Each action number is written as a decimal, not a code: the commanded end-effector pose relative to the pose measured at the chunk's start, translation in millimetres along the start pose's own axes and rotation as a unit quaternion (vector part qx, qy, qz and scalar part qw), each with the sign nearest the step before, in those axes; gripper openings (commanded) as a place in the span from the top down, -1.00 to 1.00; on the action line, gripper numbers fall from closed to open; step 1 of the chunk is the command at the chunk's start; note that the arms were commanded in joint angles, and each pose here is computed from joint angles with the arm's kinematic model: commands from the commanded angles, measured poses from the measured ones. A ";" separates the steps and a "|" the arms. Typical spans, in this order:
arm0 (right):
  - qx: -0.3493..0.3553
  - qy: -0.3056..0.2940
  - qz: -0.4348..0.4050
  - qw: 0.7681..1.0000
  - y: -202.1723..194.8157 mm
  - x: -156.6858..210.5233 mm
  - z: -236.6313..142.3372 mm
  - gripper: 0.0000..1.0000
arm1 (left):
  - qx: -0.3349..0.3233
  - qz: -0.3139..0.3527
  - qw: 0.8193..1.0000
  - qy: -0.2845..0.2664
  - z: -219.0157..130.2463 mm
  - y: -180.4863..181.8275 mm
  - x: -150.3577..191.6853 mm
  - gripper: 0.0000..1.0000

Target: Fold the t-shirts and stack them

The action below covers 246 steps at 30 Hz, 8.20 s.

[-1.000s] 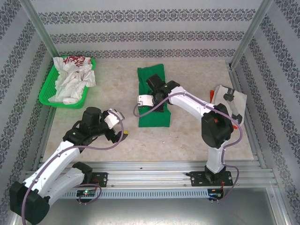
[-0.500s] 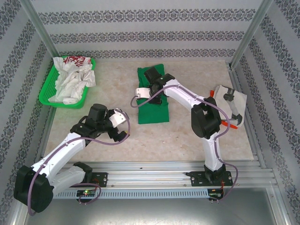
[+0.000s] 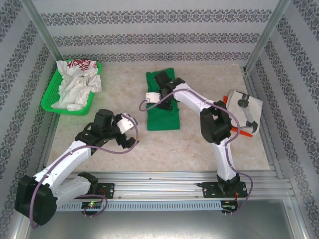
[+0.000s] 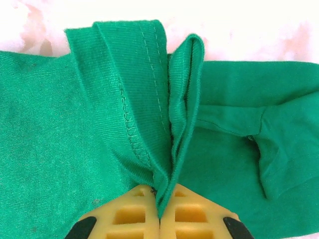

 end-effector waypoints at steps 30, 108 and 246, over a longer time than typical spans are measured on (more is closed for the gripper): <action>0.142 -0.153 0.217 0.954 -34.2 -3.7 -47.1 -0.33 | -0.050 -0.266 0.961 -0.060 52.0 57.6 -20.8 -1.00; -0.117 -0.010 0.063 0.991 214.6 52.6 -62.8 1.00 | -0.096 -0.191 0.975 -0.053 7.4 29.3 -12.9 -1.00; 0.065 0.040 0.022 0.997 -36.1 -12.1 -2.7 -0.05 | 0.027 -0.736 0.673 0.060 179.4 47.4 123.9 0.41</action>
Point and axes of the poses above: each hand's point on the last joint's axis, 136 mm out from that joint toward the fingers, its own z axis out along the fingers, its own y axis along the line the jaws close on, x = y × z, the point moved 2 cm from there along -z, back along the fingers, and after that the axes turned 7 degrees about z, right-handed, at the moved point
